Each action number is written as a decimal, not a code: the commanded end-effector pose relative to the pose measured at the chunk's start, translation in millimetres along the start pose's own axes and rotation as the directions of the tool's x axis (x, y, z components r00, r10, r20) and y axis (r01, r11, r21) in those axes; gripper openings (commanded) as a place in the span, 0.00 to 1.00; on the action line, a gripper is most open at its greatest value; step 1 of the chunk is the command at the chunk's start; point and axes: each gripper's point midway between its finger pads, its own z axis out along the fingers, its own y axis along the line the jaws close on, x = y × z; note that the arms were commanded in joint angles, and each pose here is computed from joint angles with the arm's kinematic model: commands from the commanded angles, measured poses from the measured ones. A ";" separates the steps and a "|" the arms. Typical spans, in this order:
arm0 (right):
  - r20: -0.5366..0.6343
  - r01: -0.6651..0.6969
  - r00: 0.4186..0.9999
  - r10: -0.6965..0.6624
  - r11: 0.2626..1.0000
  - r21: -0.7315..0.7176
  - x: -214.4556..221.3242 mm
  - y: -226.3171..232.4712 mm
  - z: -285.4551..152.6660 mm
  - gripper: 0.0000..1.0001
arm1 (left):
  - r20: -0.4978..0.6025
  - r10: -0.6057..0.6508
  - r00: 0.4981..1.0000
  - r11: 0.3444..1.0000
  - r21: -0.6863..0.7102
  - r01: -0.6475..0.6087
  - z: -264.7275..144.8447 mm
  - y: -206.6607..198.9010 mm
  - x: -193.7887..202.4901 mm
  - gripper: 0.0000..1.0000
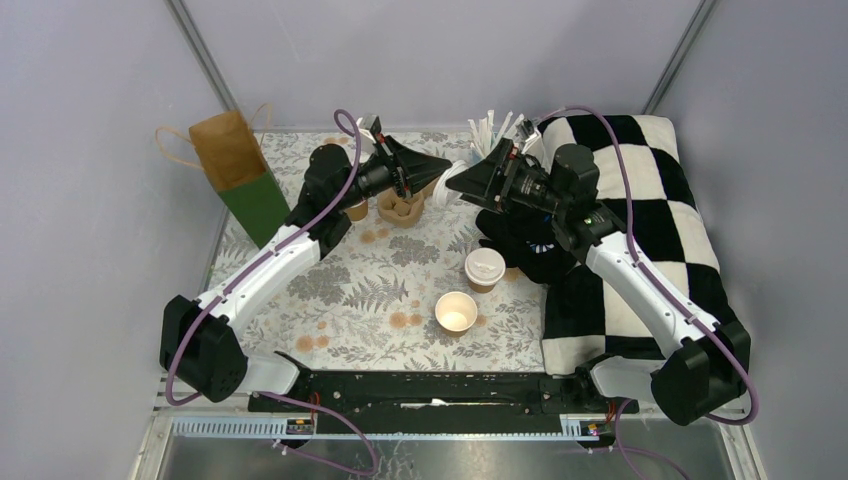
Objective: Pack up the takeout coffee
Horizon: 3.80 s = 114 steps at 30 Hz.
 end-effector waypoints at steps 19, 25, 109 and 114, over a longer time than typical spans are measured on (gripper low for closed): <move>0.034 0.043 0.999 -0.041 0.997 -0.066 -3.9 19.5 0.9 1.00 | 0.000 0.040 0.999 0.997 0.064 -0.040 -0.4 -27.2 6.7 0.00; 0.029 0.036 0.999 -0.034 0.997 -0.064 -1.8 17.0 1.6 1.00 | -0.001 0.037 0.999 0.997 0.061 -0.037 -0.9 -25.8 7.6 0.00; 0.098 0.262 0.952 -0.291 0.935 0.237 11.5 36.1 -11.9 1.00 | 0.245 -0.394 0.886 0.916 0.032 0.399 -38.5 -13.2 -18.1 0.00; 0.107 0.250 0.952 -0.286 0.932 0.264 9.8 35.4 -4.3 1.00 | 0.259 -0.408 0.876 0.910 0.039 0.412 -40.7 -8.5 -19.8 0.00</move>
